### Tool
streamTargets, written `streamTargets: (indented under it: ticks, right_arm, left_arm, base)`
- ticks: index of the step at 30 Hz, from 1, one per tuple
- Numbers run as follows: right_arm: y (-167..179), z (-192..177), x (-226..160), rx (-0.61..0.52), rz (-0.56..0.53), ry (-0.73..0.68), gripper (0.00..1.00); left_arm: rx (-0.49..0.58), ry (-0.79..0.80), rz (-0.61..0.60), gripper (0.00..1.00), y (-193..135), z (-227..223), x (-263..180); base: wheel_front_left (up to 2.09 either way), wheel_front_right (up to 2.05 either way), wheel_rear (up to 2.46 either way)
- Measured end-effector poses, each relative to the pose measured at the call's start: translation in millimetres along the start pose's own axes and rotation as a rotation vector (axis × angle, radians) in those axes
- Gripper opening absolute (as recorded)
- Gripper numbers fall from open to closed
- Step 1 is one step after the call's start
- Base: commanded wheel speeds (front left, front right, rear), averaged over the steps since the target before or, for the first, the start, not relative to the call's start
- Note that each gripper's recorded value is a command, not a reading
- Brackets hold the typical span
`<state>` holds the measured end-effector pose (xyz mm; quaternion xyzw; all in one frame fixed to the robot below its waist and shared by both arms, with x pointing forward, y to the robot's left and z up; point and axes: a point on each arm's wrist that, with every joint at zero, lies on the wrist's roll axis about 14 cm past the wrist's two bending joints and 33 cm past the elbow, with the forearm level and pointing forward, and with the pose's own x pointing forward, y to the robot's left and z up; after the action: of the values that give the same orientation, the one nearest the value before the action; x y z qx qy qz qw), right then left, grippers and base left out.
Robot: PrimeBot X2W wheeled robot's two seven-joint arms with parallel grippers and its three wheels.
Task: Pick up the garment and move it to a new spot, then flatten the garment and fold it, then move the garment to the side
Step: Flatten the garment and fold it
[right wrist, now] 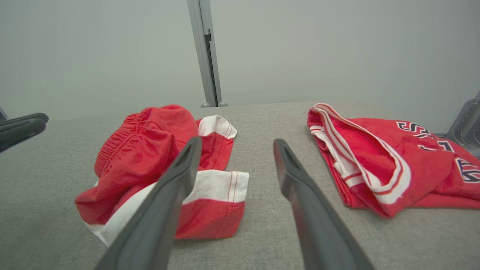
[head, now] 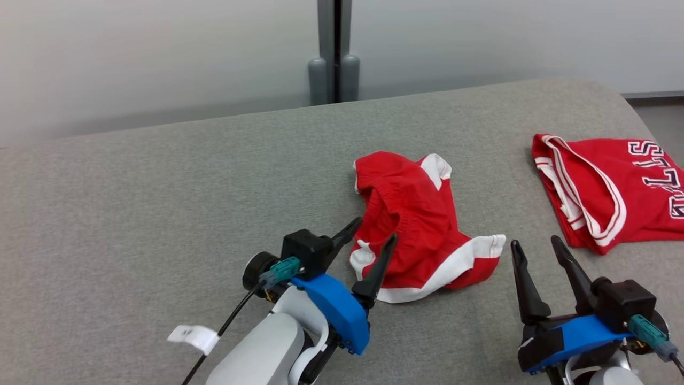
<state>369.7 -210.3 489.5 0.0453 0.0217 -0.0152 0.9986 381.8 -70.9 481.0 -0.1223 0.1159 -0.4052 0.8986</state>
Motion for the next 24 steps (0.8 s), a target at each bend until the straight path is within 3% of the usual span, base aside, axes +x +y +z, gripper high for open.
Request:
streamTargets:
  ticks: [7, 21, 22, 23, 24]
  right_arm:
    - [-4.2, -2.1, -0.3, 0.012, -0.014, -0.005, 1.00]
    - [-15.7, -12.1, -3.3, 0.031, -0.053, 0.009, 1.00]
    - [-16.5, -12.4, -3.3, 0.031, -0.055, 0.009, 1.00]
    - [-17.1, -12.2, -3.2, 0.030, -0.057, 0.009, 1.00]
    - [-17.6, -12.2, -3.3, 0.031, -0.058, 0.007, 1.00]
  left_arm:
    - [0.055, 0.148, -0.098, 1.00, -13.4, -26.1, 18.0]
    - [0.067, 0.298, -0.138, 1.00, -6.8, -51.6, 37.6]
    - [0.062, 0.307, -0.140, 0.80, -7.5, -53.9, 38.0]
    - [0.054, 0.311, -0.143, 0.18, -8.7, -54.9, 38.7]
    - [0.046, 0.304, -0.147, 0.00, -10.1, -53.6, 40.0]
  base:
    - [0.00, 0.00, 0.00]
    - [0.00, 0.00, 0.00]
    - [0.00, 0.00, 0.00]
    - [0.00, 0.00, 0.00]
    - [0.00, 0.00, 0.00]
